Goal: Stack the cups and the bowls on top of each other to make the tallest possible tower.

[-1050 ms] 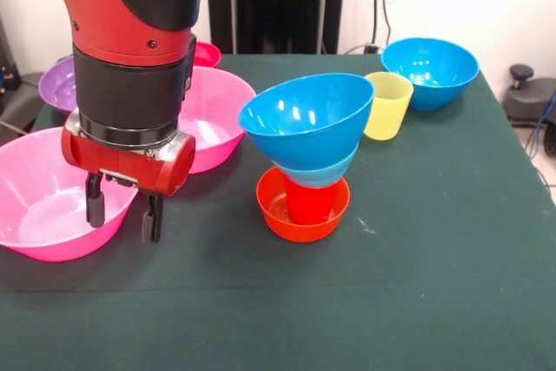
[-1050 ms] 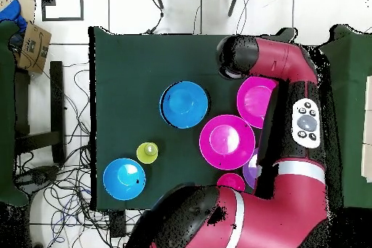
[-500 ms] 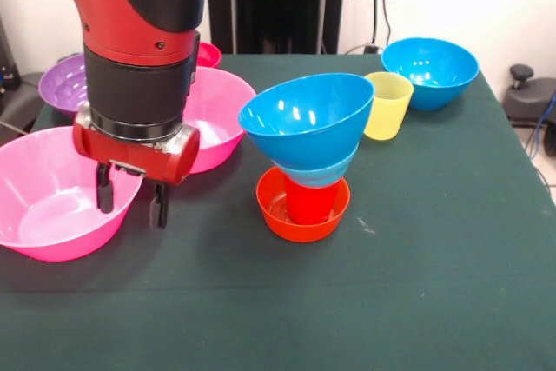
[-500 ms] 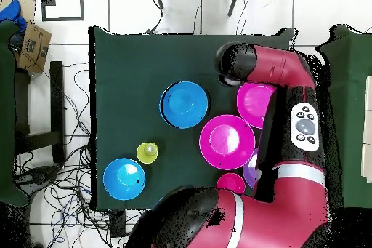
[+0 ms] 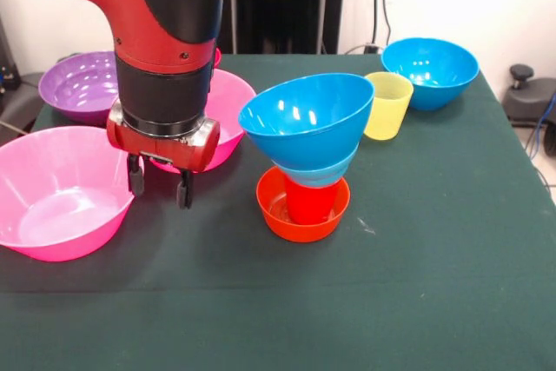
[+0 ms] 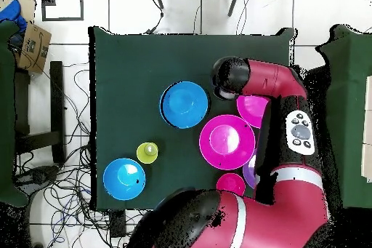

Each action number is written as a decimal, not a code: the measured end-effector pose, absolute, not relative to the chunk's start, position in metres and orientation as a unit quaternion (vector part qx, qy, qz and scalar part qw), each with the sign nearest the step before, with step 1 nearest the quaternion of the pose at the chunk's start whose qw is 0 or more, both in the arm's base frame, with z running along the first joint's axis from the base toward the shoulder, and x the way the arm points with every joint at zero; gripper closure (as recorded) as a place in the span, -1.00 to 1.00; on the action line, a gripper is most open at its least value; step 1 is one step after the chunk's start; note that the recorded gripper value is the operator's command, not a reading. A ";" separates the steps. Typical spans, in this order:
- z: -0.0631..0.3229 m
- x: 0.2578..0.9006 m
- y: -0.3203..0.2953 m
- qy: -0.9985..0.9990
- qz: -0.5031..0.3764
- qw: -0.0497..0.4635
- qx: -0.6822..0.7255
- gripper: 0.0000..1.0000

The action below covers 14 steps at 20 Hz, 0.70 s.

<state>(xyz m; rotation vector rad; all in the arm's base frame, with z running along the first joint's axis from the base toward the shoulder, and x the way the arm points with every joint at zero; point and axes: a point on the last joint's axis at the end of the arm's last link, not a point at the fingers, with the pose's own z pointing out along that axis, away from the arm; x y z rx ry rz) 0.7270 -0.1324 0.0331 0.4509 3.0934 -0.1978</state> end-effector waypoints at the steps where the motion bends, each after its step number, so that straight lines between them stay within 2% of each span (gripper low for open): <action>1: 0.031 0.725 -0.133 0.988 -0.063 0.004 0.144 -1.00; 14: 0.018 0.717 -0.145 0.986 -0.062 0.032 0.149 -1.00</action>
